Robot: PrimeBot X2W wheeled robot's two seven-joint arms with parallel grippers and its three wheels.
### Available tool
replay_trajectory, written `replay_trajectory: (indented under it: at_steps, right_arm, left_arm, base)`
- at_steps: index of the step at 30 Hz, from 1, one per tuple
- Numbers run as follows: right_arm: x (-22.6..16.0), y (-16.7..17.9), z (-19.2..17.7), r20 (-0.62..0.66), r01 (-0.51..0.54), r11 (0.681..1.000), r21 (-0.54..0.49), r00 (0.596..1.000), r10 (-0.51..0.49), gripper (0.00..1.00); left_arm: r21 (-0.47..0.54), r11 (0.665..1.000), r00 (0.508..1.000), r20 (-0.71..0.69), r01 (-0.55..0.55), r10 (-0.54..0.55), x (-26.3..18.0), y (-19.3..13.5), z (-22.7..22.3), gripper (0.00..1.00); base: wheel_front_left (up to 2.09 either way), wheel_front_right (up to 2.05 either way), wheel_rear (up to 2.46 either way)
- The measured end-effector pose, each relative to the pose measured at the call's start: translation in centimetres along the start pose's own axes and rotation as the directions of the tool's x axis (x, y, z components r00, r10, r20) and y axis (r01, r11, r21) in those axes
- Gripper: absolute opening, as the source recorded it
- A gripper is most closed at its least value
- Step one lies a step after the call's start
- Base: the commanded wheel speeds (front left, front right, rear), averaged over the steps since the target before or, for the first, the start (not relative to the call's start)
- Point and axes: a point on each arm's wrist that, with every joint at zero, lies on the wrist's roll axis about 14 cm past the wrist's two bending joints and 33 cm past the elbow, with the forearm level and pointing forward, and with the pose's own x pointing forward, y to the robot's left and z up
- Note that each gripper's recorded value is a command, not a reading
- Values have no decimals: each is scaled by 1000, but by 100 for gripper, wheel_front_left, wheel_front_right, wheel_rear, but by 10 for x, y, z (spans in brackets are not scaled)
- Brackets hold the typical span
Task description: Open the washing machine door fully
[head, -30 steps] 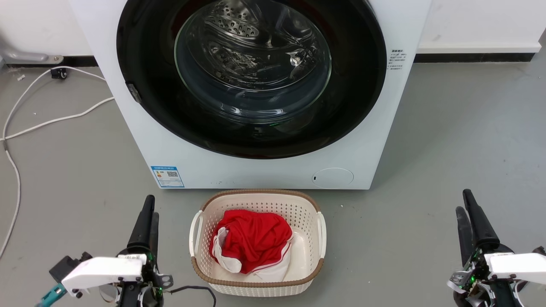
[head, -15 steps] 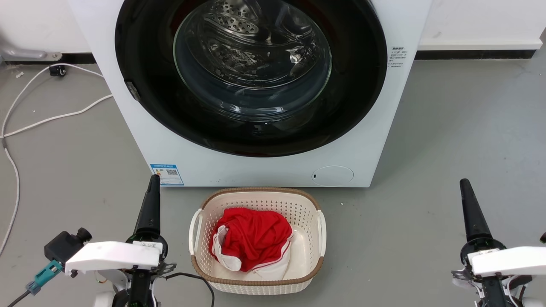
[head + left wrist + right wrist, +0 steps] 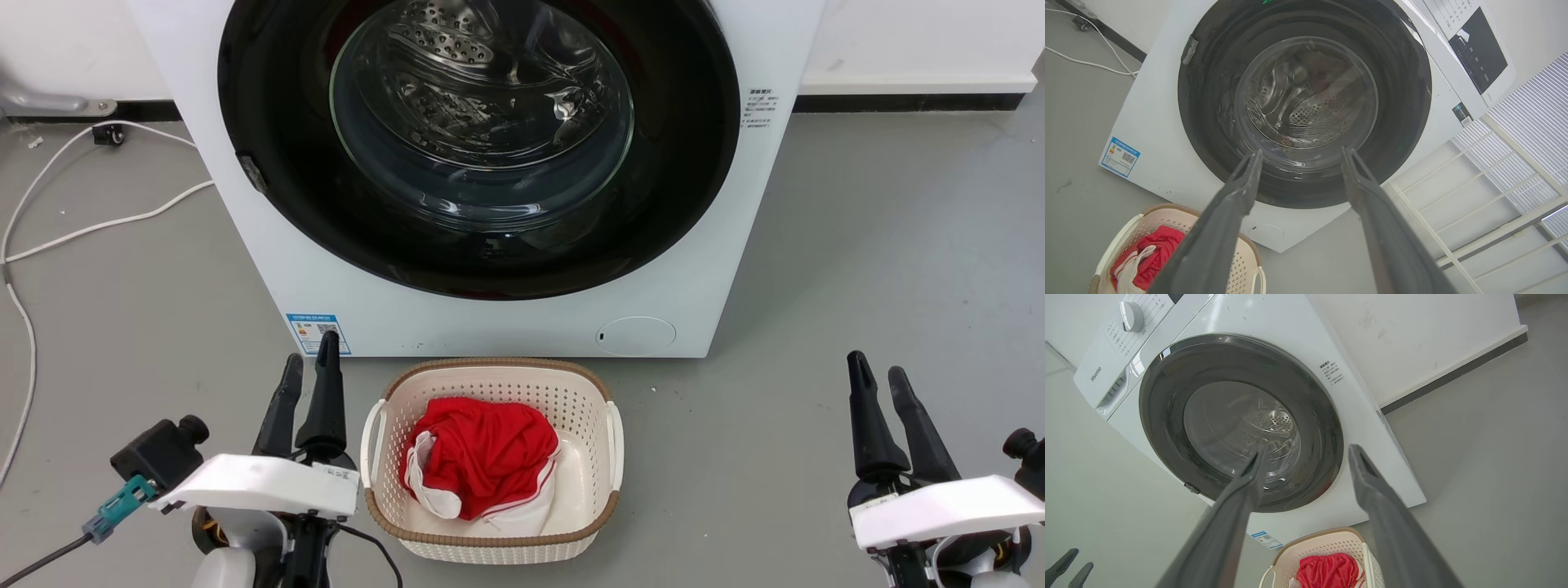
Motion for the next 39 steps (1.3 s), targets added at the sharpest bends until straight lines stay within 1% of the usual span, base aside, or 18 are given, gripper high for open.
replay_trajectory:
  at_steps: [1,4,5,9,18,27,36,39]
  right_arm:
    - [-2,0,-1,-6,-3,998,-58,1000,3,100]
    - [-2,2,0,-2,-10,995,-100,1000,10,100]
    - [-2,5,2,3,-20,990,-138,1000,21,100]
    - [-2,7,3,3,-29,982,-185,1000,30,100]
    - [-3,12,6,9,-46,957,-286,999,51,100]
    - [-6,13,4,-1,-53,932,-359,998,57,100]
    - [-6,13,3,-10,-58,903,-425,998,60,100]
    - [-6,14,3,-13,-60,894,-445,998,60,100]
  left_arm:
    - [68,998,1000,-1,11,-11,0,-4,-1,100]
    - [119,993,1000,-2,20,-20,0,-6,-2,100]
    - [168,986,1000,-1,25,-26,0,-8,-3,100]
    - [224,974,1000,0,29,-30,0,-8,-4,100]
    - [330,943,999,1,45,-48,-1,-11,-5,100]
    - [416,907,998,2,56,-63,-2,-14,-7,100]
    - [486,871,997,1,71,-82,-1,-16,-9,100]
    - [497,865,997,3,69,-82,-1,-16,-9,100]
  base:
    - [0,0,0]
    - [0,0,0]
    - [0,0,0]
    - [0,0,0]
    - [0,0,0]
    - [0,0,0]
    - [0,0,0]
    - [0,0,0]
